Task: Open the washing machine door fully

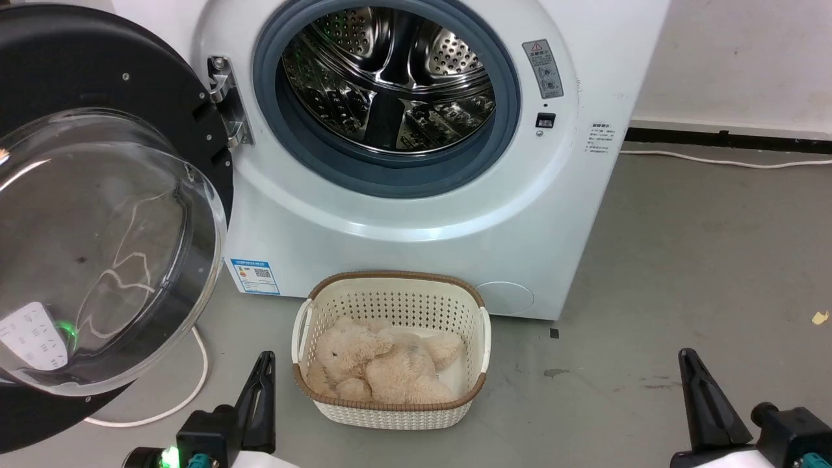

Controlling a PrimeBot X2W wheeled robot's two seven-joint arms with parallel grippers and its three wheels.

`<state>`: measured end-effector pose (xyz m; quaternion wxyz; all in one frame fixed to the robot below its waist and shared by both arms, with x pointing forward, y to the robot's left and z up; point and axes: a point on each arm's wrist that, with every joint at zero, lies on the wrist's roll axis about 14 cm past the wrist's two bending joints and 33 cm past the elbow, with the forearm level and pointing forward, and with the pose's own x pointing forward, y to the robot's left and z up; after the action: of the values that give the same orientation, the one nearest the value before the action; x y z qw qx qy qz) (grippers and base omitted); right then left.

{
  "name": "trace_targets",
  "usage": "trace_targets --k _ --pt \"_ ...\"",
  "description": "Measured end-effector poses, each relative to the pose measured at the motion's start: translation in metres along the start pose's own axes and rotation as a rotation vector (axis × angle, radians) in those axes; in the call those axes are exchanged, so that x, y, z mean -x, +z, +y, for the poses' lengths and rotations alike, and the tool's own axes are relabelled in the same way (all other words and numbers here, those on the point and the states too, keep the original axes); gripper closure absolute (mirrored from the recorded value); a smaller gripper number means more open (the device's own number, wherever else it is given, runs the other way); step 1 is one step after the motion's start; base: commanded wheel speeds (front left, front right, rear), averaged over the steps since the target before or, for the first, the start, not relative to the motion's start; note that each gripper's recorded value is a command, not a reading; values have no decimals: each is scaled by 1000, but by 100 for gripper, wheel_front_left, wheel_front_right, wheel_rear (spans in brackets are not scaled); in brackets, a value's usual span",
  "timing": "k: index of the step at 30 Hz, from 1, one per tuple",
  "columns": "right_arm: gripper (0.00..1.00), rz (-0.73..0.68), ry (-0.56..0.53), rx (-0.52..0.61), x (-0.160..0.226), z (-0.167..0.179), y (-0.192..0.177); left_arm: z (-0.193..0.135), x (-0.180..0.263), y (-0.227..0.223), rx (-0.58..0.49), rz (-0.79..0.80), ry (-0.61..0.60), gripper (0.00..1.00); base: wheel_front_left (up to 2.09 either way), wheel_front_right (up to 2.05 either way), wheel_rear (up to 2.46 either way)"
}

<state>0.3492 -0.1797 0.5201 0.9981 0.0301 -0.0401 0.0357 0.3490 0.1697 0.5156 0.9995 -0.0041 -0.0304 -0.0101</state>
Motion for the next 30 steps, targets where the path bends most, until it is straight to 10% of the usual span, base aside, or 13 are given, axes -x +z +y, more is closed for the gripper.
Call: trace_targets --k 30 --pt "100 40 26 38 -9 7 0 2 -9 2 -21 30 3 100 0 0 0"
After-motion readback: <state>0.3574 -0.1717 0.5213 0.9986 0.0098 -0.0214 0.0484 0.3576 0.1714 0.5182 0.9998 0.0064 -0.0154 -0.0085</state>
